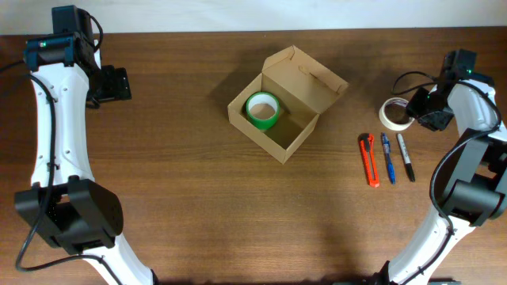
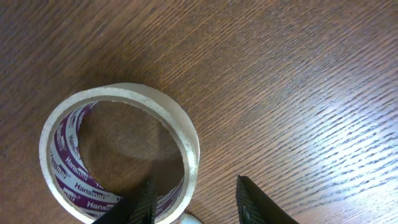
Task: Pack container
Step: 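Grasp the white masking tape roll with the right gripper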
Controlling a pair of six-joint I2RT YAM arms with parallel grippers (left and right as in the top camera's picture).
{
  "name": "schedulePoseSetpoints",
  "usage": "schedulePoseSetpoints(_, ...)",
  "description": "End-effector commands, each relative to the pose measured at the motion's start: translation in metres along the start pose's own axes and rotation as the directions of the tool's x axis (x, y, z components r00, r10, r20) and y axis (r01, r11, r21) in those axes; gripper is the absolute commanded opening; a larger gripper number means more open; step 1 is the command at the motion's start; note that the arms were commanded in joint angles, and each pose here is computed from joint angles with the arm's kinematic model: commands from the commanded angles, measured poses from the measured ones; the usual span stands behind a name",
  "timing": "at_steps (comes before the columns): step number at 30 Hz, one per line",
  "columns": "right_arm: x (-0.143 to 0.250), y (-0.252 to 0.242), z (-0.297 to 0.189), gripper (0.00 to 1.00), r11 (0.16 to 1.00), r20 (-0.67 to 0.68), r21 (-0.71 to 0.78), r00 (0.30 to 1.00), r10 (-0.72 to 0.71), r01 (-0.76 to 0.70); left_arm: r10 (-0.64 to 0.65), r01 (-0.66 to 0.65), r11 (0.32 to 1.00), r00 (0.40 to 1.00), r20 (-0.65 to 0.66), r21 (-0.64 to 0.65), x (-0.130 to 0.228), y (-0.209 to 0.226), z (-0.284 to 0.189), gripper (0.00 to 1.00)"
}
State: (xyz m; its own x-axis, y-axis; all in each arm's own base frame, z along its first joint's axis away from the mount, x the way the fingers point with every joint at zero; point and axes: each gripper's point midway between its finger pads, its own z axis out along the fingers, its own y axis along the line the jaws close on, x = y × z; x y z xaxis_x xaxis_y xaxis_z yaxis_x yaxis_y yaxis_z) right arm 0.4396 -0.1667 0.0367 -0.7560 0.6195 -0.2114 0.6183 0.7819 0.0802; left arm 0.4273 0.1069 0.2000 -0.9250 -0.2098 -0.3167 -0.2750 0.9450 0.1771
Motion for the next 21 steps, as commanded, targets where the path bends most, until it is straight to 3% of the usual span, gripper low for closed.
schedulePoseSetpoints(1,0.003,-0.005,0.009,0.43,0.999,-0.012,0.033,0.999,0.037,-0.037,-0.001,0.001,1.000,1.000,-0.013,0.004,0.001,0.001,0.006,1.00)
schedulePoseSetpoints(13,0.013,-0.013,0.021,0.42,0.997,-0.054,0.074,0.998,0.042,-0.038,0.000,0.000,1.000,1.000,-0.013,0.004,0.001,0.001,0.006,1.00)
schedulePoseSetpoints(21,0.012,-0.018,0.021,0.36,0.994,-0.049,0.099,0.998,0.044,-0.039,-0.001,0.001,1.000,1.000,-0.013,0.004,0.001,0.001,0.006,1.00)
